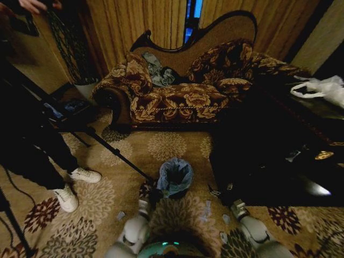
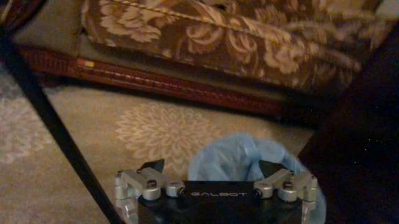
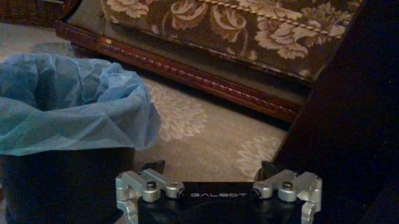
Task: Place a garbage bag over the trash bin.
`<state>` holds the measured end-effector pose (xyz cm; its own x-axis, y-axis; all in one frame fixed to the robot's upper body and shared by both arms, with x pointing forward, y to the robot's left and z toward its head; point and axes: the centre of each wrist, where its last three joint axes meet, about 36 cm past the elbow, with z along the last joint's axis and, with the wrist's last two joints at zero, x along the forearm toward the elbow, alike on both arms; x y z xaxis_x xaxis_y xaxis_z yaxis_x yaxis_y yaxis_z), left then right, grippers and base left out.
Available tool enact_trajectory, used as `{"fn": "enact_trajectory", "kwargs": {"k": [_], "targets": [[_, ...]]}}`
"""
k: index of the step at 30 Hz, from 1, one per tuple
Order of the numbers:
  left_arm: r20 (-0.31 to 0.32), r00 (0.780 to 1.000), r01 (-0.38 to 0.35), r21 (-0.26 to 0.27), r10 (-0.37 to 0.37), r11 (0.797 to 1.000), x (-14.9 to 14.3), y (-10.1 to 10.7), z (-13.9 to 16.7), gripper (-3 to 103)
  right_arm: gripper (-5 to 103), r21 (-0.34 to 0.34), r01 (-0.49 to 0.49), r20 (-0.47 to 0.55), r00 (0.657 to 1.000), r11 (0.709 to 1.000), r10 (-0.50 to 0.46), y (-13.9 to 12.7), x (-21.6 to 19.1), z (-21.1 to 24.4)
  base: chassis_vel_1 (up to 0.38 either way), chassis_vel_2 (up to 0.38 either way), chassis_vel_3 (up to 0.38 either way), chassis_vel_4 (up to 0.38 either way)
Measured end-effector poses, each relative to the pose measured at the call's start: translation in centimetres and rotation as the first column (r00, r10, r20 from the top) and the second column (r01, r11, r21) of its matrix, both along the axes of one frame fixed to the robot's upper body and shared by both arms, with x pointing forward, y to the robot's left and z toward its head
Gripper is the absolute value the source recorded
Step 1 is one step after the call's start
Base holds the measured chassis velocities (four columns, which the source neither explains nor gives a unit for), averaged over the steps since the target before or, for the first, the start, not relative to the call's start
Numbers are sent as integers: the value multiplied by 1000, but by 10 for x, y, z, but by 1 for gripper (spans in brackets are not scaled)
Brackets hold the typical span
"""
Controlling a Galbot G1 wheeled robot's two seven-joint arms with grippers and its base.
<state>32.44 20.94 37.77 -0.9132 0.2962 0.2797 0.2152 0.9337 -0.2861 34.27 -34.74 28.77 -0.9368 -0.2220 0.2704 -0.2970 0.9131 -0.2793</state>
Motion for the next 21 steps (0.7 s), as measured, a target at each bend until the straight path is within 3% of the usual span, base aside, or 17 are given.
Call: {"fn": "enact_trajectory", "kwargs": {"k": [2, 4, 5, 7, 10, 11, 13, 14, 16, 17, 21], "targets": [[-7, 1000, 0, -28, 0, 1000, 4, 11, 5, 100, 100, 1, 4, 1, 1000, 1000, -4, 0, 0, 0, 0, 0, 0, 0], [-19, 1000, -2, -85, 0, 996, 27, 51, 12, 100, 100, 7, 13, 5, 1000, 1000, -13, -1, 0, -1, 0, 0, 0, 0], [-19, 1000, -2, -85, 0, 996, 27, 51, 12, 100, 100, 7, 13, 5, 1000, 1000, -13, -1, 0, -1, 0, 0, 0, 0], [-68, 998, -27, -148, 17, 989, 50, 83, 5, 100, 100, 9, 16, 5, 1000, 1000, -16, -1, -1, -3, 0, 0, 0, 0], [-151, 989, -29, -258, -10, 966, 76, 112, -10, 100, 100, 7, 15, 4, 1000, 1000, -15, -2, -3, -4, 0, 0, 0, 0], [-151, 989, -29, -258, -10, 966, 76, 112, -10, 100, 100, 7, 15, 4, 1000, 1000, -15, -2, -3, -4, 0, 0, 0, 0], [-170, 984, 0, -322, -57, 947, 95, 118, -26, 100, 100, 6, 15, 2, 1000, 1000, -15, -2, -4, -5, 0, 0, 0, 0], [-170, 984, 0, -322, -57, 947, 95, 118, -26, 100, 100, 6, 15, 2, 1000, 1000, -15, -2, -4, -5, 0, 0, 0, 0], [-177, 980, 20, -380, -94, 925, 114, 106, -41, 100, 100, 5, 10, 1, 1000, 1000, -10, 0, -5, -7, 0, 0, 0, 0], [-177, 980, 20, -380, -94, 925, 114, 106, -41, 100, 100, 5, 10, 1, 1000, 1000, -10, 0, -5, -7, 0, 0, 0, 0], [-175, 978, 26, -450, -117, 893, 143, 89, -63, 100, 100, 3, 4, -3, 1000, 1000, -4, 2, -7, -9, 0, 0, 0, 0]]}}
